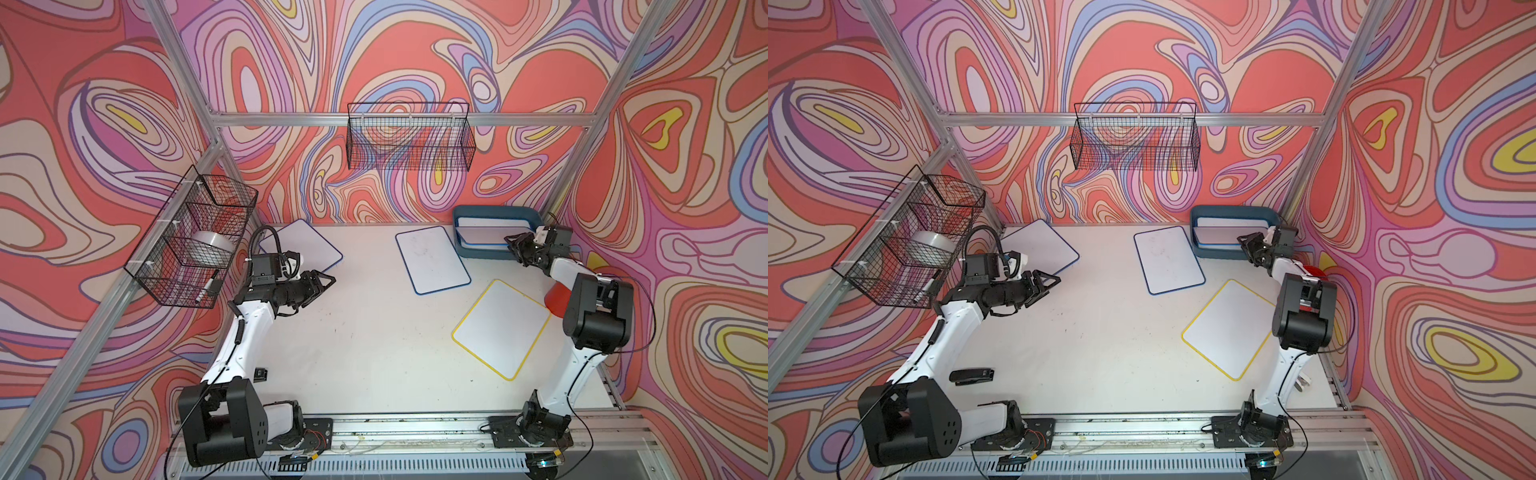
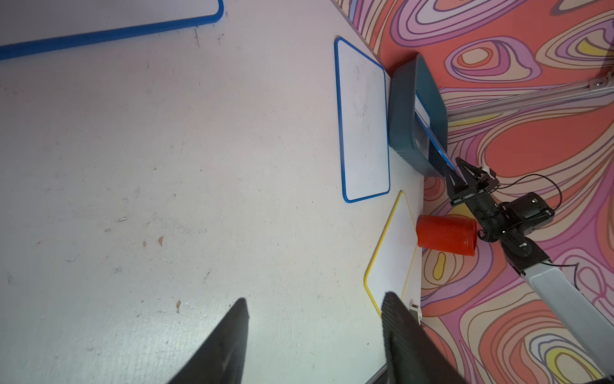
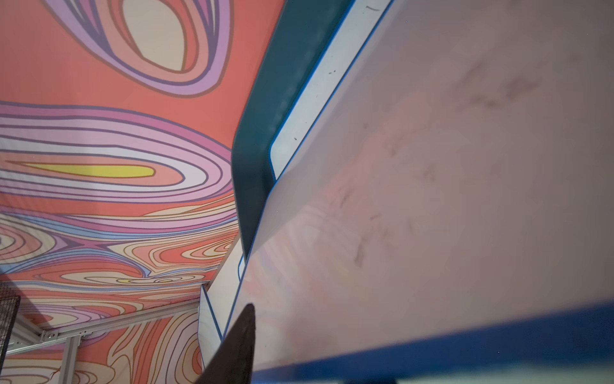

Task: Put the whiteboard into the storage box
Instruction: Place the whiteboard in the storage box, then move the whiteboard to the center of the board.

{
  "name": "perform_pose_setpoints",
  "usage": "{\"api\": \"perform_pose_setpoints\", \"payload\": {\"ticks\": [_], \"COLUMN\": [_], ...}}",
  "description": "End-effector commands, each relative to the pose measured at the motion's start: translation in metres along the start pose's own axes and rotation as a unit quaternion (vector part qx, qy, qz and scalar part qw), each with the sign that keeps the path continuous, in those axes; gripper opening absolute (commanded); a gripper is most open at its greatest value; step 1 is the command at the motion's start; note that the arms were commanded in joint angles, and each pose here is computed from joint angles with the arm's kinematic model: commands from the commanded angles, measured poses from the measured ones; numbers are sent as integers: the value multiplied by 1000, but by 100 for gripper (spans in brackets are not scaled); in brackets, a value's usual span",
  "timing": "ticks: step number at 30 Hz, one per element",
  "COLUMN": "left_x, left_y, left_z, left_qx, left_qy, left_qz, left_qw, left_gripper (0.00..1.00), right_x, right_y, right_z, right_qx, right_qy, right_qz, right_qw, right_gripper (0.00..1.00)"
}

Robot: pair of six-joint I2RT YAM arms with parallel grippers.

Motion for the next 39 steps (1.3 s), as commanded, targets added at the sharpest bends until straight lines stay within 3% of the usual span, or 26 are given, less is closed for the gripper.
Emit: {"api": "perform_pose_setpoints", "payload": {"ticks": [1,6,11,23,33,39], "left_x": [2,5,6,10,17,21], "left_y": [4,7,8,9,10,12], "left_z": [3,2,1,7,12,13], "left_qx": [10,12,10,23,29,27], "left_qy": [-23,-26,-30,-36,-23,1], "left_qz": [-9,-18,-21,-35,-44,-41], "left_qw": [1000,999,999,998,998,999], "left_gripper": [59,59,60,59,59,59], "right_x": [-4,-5,6,48,102,114], "right_y": [1,3,17,11,-79,-134], "right_z": [12,14,12,-23,-13,-6], "right_qx": [31,31,39,20,104,143], "right_qy": [-5,-11,-27,-9,17,31], "right_qz": [-13,-12,-30,-67,-173,-213], "right_qw": [999,999,998,998,979,966], "right_gripper": [43,46,55,56,55,54]}}
Point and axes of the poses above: each gripper's point midway between its finger pads, its own z axis out along the fingers, its own x axis along the line the jaws close on, y = z × x, the point moved 8 cm from there along -z, back along the fingers, and after that the axes turned 9 degrees about -z, right-handed, at the moved point
